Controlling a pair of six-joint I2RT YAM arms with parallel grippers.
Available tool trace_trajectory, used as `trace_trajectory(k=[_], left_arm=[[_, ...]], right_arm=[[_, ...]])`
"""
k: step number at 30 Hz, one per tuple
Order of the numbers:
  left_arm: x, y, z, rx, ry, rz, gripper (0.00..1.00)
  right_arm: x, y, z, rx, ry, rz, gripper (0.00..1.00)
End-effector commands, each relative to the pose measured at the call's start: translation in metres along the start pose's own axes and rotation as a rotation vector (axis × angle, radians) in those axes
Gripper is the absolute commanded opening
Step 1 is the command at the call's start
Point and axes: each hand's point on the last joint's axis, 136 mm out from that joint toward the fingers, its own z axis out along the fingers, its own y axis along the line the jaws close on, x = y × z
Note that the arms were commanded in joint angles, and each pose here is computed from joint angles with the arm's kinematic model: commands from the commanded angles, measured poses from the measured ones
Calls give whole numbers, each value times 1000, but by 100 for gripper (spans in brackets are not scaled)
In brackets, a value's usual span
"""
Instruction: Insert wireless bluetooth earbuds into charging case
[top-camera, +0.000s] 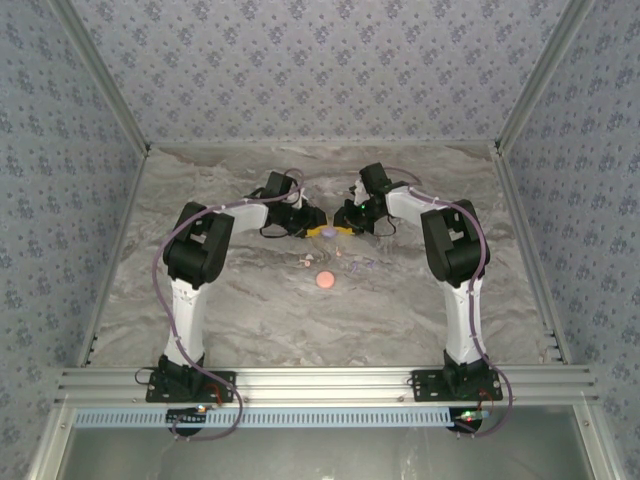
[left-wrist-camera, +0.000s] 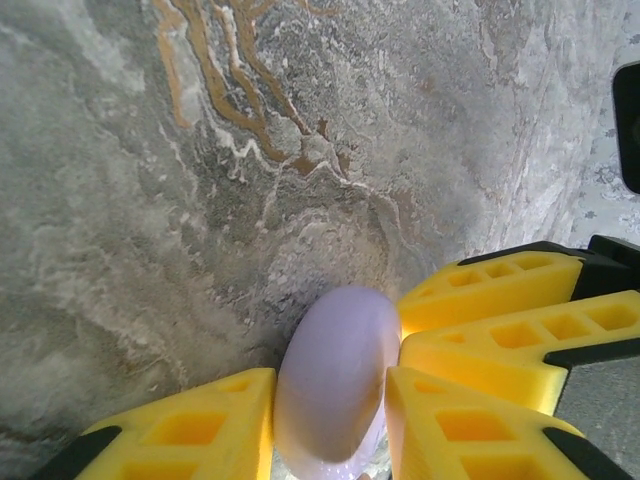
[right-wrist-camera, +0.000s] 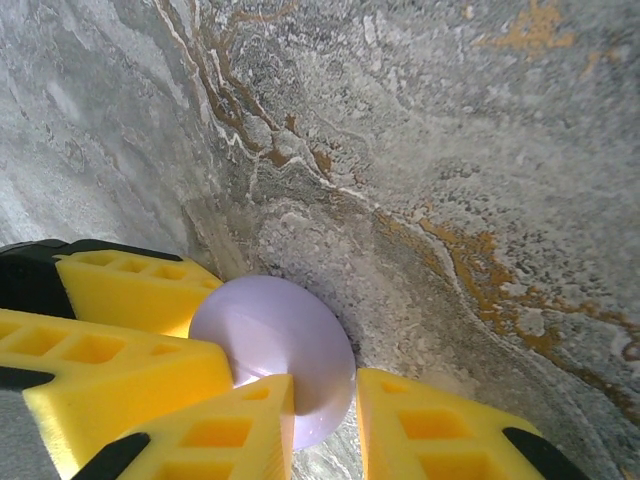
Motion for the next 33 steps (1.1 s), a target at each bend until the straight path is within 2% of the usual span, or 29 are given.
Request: trace_trajectory(k=[1,9,13,19,24,33], left_arm=[[12,1,12,19,44,-9,33],[12,-1,12,31,37,-17,31],[9,-3,9,31,15,-17,23],[2,-7,-8,14,-52,13,20],[-10,-16,-34,31,-135,39,21],[-19,-72,-99,145,-274,226,22]], right_arm=[[13,-21,11,49,55,38,24],[11,-17,9,33,53,38,24],[11,-17,7,36,48,39,25],[4,-10,-16,38,-9,13,30],[-4,10,-47,2,-73,-53,34],[-12,65,-107,-159,-174,-243,43]])
